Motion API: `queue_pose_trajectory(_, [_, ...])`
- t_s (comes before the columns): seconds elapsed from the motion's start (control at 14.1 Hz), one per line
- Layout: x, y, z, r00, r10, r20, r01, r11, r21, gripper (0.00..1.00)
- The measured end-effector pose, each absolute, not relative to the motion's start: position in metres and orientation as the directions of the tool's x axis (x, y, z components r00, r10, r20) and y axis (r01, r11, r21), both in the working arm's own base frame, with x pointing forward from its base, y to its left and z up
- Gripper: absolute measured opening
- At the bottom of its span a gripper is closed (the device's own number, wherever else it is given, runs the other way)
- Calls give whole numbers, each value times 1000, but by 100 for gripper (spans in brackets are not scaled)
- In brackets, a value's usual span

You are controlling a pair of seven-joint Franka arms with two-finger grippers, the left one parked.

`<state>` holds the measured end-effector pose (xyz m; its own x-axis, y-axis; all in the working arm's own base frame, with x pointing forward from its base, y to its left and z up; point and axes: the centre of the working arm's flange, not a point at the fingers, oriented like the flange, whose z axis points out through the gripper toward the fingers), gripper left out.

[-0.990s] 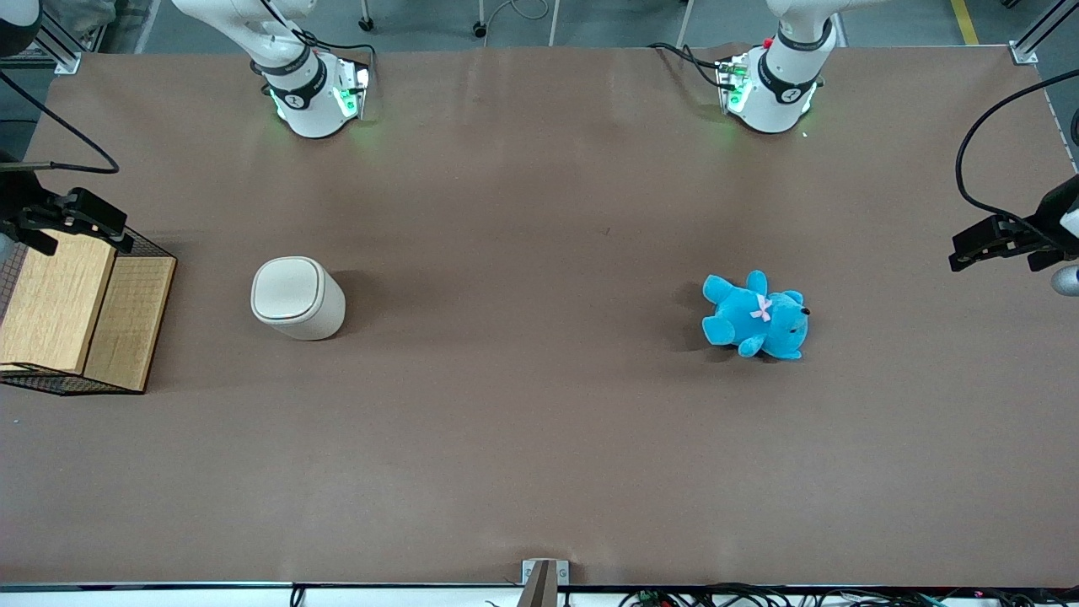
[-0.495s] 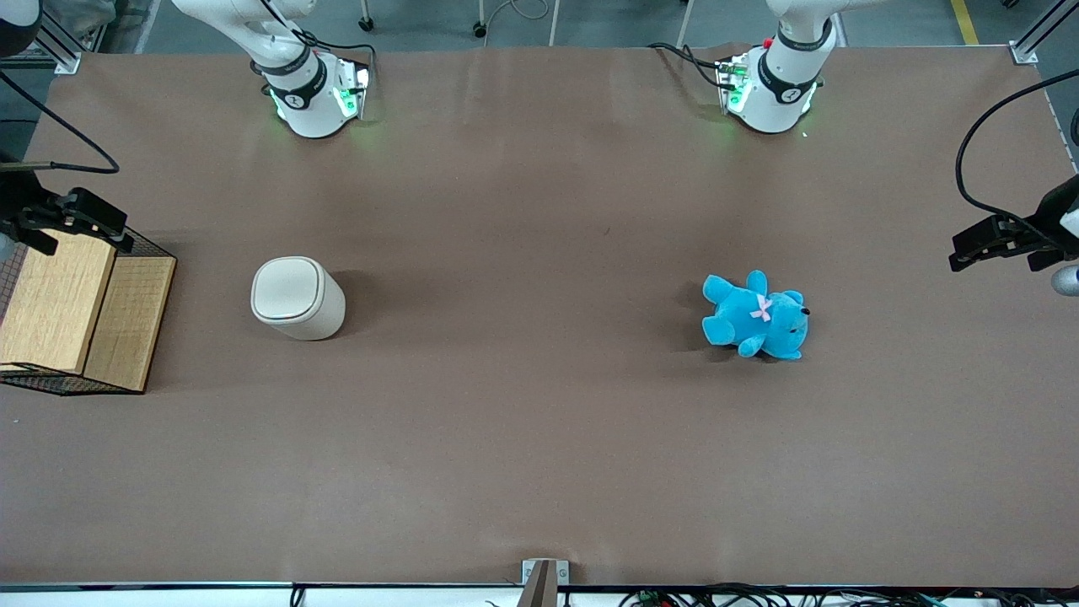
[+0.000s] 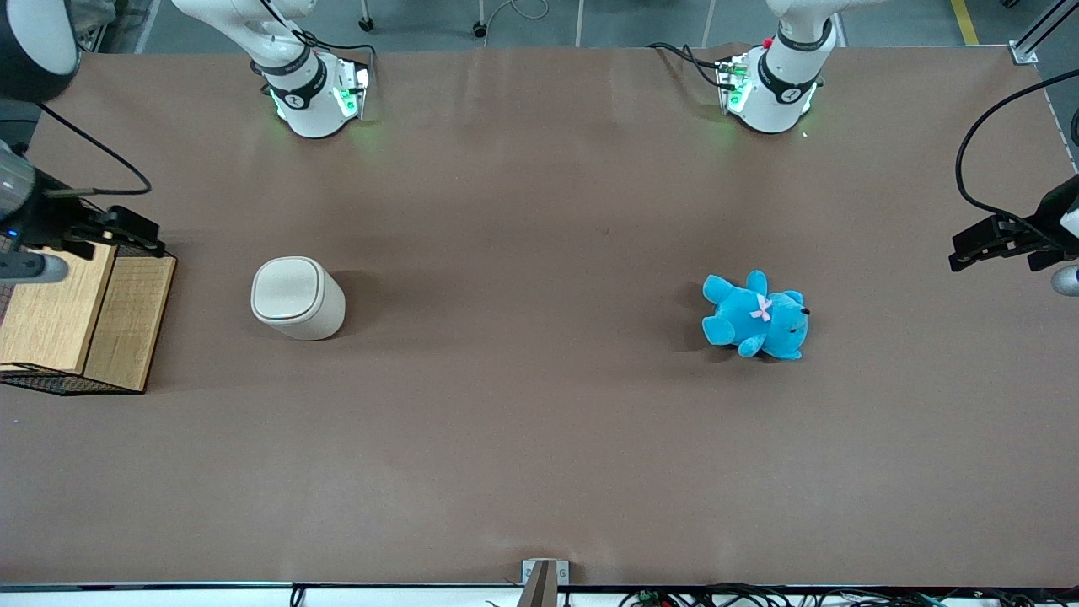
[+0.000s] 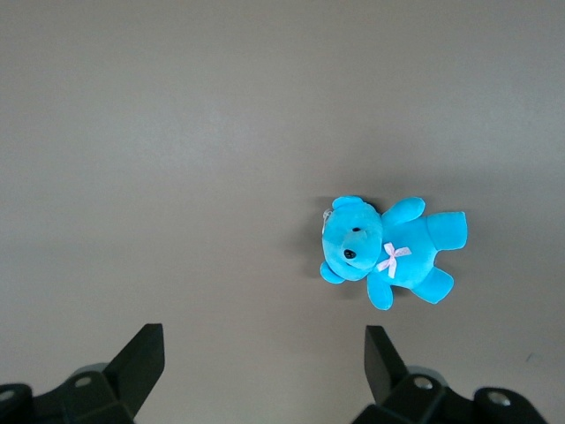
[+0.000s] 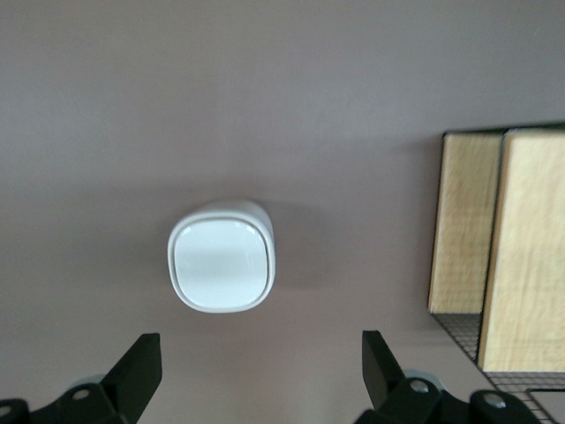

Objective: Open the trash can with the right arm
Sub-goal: 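Move the right gripper down beside the white trash can's lid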

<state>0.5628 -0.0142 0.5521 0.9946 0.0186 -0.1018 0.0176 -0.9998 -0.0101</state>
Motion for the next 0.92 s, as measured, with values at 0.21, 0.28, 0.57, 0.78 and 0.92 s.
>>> queue_pose_trajectory(0.21, [562,-11,504,979,25,-204,22,-1000,-15,97])
queue_pose_trajectory(0.28, [563,-7,493,973,32,-228,29,-999,-17,96])
queue_pose_trajectory(0.57, [569,33,445,946,49,-322,49,-999,-7,57])
queue_pose_trajectory(0.78, [573,55,415,927,67,-368,71,-997,-2,22])
queue_pose_trajectory(0.92, [576,63,399,921,74,-383,75,-997,-13,5])
